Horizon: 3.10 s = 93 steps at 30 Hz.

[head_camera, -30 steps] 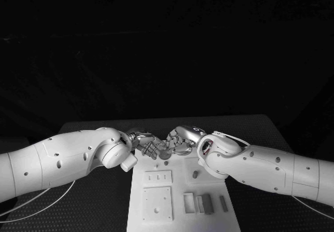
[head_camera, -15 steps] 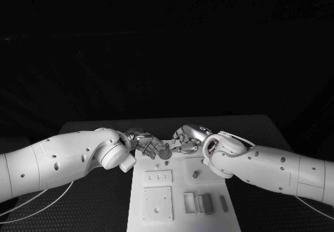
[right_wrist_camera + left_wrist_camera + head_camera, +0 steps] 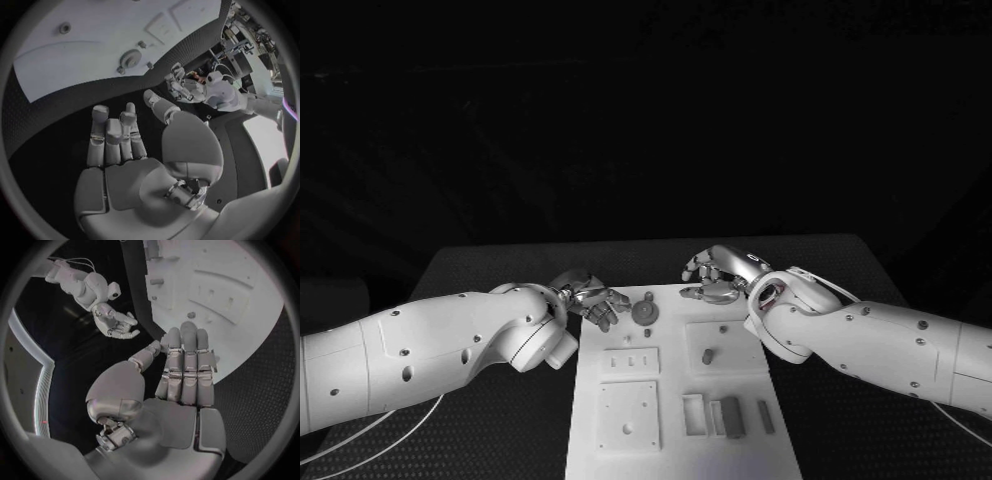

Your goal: Assemble the parts on the task board

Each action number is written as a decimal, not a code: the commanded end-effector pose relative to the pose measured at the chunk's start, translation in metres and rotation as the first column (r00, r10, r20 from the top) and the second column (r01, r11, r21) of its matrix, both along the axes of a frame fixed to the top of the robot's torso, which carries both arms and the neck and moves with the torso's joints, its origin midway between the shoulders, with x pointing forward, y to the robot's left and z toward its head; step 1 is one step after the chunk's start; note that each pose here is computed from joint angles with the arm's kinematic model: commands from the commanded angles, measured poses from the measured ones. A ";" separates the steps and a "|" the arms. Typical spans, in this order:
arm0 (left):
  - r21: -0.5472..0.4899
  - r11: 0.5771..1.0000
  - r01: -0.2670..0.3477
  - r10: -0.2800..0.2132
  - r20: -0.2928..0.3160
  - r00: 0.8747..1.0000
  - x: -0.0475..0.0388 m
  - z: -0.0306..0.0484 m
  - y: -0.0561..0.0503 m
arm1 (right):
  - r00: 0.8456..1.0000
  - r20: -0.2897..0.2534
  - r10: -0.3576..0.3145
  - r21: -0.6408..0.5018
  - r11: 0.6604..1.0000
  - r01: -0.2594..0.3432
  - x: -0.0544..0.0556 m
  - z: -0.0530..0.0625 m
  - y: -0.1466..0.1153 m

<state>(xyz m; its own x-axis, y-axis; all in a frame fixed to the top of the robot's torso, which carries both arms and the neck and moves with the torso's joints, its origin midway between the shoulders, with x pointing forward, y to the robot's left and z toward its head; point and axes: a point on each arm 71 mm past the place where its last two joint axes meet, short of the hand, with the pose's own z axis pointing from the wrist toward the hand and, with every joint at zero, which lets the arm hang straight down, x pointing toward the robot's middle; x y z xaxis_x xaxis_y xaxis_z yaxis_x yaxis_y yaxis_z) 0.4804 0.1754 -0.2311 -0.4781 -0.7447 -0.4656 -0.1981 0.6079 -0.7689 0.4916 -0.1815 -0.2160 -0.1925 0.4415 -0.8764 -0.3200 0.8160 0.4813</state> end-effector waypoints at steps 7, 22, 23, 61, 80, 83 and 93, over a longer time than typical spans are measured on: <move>0.077 0.995 -0.070 0.067 0.043 0.997 -0.0167 -0.0061 0.002 | 0.996 -0.063 -0.070 0.171 0.982 0.080 0.009 0.001 -0.016; 0.198 0.980 -0.020 0.009 0.060 0.998 -0.0339 -0.0349 -0.009 | 0.989 -0.049 -0.138 0.137 0.980 0.143 0.042 0.007 -0.036; 0.202 0.979 -0.016 0.005 0.058 0.998 -0.0344 -0.0357 -0.010 | 0.989 -0.048 -0.139 0.136 0.980 0.144 0.043 0.008 -0.036; 0.377 0.919 0.117 -0.139 0.031 0.990 -0.0370 -0.0595 -0.034 | 0.991 -0.052 -0.124 0.122 0.984 0.129 0.055 0.013 -0.027; 0.402 0.907 0.126 -0.160 0.052 0.986 -0.0380 -0.0684 -0.035 | 0.991 -0.055 -0.118 0.121 0.985 0.124 0.055 0.013 -0.027; 0.401 0.907 0.130 -0.163 0.050 0.985 -0.0387 -0.0693 -0.037 | 0.991 -0.056 -0.118 0.121 0.985 0.124 0.055 0.013 -0.027; 0.392 0.907 0.153 -0.180 0.031 0.983 -0.0418 -0.0707 -0.043 | 0.991 -0.060 -0.116 0.119 0.985 0.123 0.055 0.013 -0.027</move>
<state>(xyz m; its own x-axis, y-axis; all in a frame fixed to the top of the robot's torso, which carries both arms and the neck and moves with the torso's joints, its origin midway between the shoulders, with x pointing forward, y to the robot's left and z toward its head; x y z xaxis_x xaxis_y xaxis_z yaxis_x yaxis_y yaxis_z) 0.4408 0.1357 -0.3004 -0.5215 -0.4212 -0.7421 -0.0349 0.8795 -0.4746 0.5468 -0.2098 -0.2026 -0.1601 0.5702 -0.8058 -0.1858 0.7843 0.5919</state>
